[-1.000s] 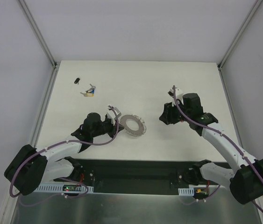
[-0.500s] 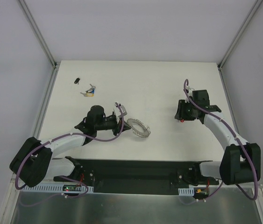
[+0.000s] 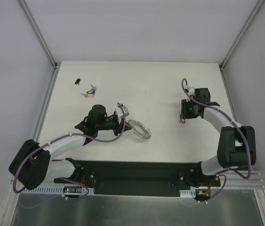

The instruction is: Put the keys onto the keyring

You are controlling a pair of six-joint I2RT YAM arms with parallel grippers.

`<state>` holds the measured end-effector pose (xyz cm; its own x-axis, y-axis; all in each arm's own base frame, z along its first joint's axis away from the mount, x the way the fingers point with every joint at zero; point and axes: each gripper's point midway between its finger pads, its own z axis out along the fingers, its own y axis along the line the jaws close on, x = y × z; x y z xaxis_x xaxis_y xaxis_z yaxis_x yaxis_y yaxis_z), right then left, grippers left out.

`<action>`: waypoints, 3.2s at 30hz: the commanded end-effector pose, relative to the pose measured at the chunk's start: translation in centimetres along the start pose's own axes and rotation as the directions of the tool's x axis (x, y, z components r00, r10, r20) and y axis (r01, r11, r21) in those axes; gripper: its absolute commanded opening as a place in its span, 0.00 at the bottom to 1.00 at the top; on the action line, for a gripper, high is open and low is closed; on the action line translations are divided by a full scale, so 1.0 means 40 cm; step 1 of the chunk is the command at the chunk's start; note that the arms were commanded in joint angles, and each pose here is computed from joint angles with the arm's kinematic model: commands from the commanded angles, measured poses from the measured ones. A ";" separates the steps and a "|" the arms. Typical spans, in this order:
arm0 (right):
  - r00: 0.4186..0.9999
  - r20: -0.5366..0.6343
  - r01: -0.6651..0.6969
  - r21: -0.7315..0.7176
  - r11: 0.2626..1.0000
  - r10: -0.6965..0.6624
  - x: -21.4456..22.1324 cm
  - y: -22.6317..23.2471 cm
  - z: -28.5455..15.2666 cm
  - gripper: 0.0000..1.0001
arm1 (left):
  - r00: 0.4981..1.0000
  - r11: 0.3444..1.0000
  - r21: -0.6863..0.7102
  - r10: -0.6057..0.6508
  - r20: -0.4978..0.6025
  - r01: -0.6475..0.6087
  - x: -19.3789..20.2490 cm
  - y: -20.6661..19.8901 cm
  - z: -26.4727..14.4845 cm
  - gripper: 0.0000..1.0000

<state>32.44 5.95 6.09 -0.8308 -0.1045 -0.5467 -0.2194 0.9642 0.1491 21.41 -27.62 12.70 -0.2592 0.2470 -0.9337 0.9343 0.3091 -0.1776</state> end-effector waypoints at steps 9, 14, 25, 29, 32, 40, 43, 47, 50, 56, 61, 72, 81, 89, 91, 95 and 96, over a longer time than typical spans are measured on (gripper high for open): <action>0.991 0.048 0.127 -0.043 0.991 -0.125 -0.076 -0.021 0.056 0.27 | 0.996 0.997 -0.012 0.081 0.028 -0.081 -0.052 0.001 -0.010 0.00; 0.991 0.024 0.133 -0.030 0.991 -0.133 -0.060 -0.032 0.069 0.26 | 0.996 0.997 -0.012 0.082 0.023 -0.082 -0.051 0.002 -0.009 0.00; 0.989 0.008 0.145 -0.040 0.989 -0.145 -0.053 -0.034 0.091 0.24 | 0.997 0.997 -0.011 0.074 0.016 -0.074 -0.048 0.001 -0.010 0.00; 0.989 0.003 0.148 -0.037 0.988 -0.148 -0.051 -0.038 0.096 0.24 | 0.997 0.997 -0.009 0.074 0.014 -0.074 -0.049 -0.001 -0.011 0.00; 0.988 0.006 0.153 -0.035 0.988 -0.153 -0.054 -0.040 0.099 0.24 | 0.997 0.997 -0.007 0.071 0.012 -0.071 -0.048 -0.001 -0.011 0.00; 0.986 0.022 0.164 -0.042 0.986 -0.163 -0.066 -0.034 0.093 0.23 | 0.998 0.998 -0.006 0.067 0.004 -0.067 -0.047 -0.002 -0.011 0.00; 0.986 0.034 0.167 -0.035 0.985 -0.166 -0.074 -0.035 0.083 0.23 | 0.998 0.998 -0.006 0.064 0.002 -0.064 -0.046 -0.002 -0.011 0.00; 0.984 0.029 0.178 -0.026 0.984 -0.177 -0.074 -0.040 0.084 0.22 | 0.998 0.998 -0.007 0.059 -0.002 -0.059 -0.045 -0.001 -0.011 0.00; 0.983 0.026 0.181 -0.020 0.983 -0.180 -0.073 -0.043 0.085 0.22 | 0.998 0.998 -0.005 0.060 -0.003 -0.060 -0.046 -0.002 -0.011 0.00; 0.983 0.021 0.184 -0.020 0.983 -0.184 -0.072 -0.045 0.089 0.20 | 0.998 0.998 -0.003 0.055 -0.006 -0.055 -0.045 -0.002 -0.011 0.00; 0.983 0.019 0.183 -0.030 0.983 -0.183 -0.073 -0.043 0.098 0.17 | 0.998 0.998 -0.006 0.058 -0.008 -0.058 -0.048 -0.001 -0.011 0.00; 0.982 -0.005 0.189 -0.030 0.982 -0.189 -0.057 -0.045 0.109 0.14 | 0.998 0.999 -0.003 0.055 -0.007 -0.055 -0.052 -0.003 -0.012 0.00; 0.978 -0.035 0.204 -0.030 0.978 -0.205 -0.035 -0.041 0.123 0.10 | 0.999 0.999 -0.003 0.049 -0.006 -0.049 -0.051 -0.006 -0.015 0.00; 0.971 0.020 0.239 -0.022 0.971 -0.238 -0.075 -0.015 0.081 0.01 | 0.997 0.997 -0.009 0.073 0.013 -0.073 -0.070 -0.007 -0.021 0.00; 0.966 0.037 0.256 -0.028 0.966 -0.255 -0.087 0.005 0.062 0.01 | 0.996 0.996 -0.010 0.086 0.019 -0.086 -0.077 -0.007 -0.023 0.00; 0.950 0.130 0.295 -0.060 0.954 -0.285 -0.132 0.072 -0.011 0.01 | 0.991 0.991 -0.008 0.132 0.036 -0.132 -0.099 -0.006 -0.025 0.00; 0.945 0.142 0.309 -0.083 0.947 -0.296 -0.132 0.101 -0.029 0.01 | 0.989 0.990 -0.003 0.144 0.040 -0.144 -0.104 -0.008 -0.025 0.00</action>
<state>35.23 7.61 4.70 -0.7533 -0.3396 -0.5633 -0.4418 0.8957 0.0508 21.20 -26.91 13.16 -0.2491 0.2960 -0.9222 0.9363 0.3171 -0.1511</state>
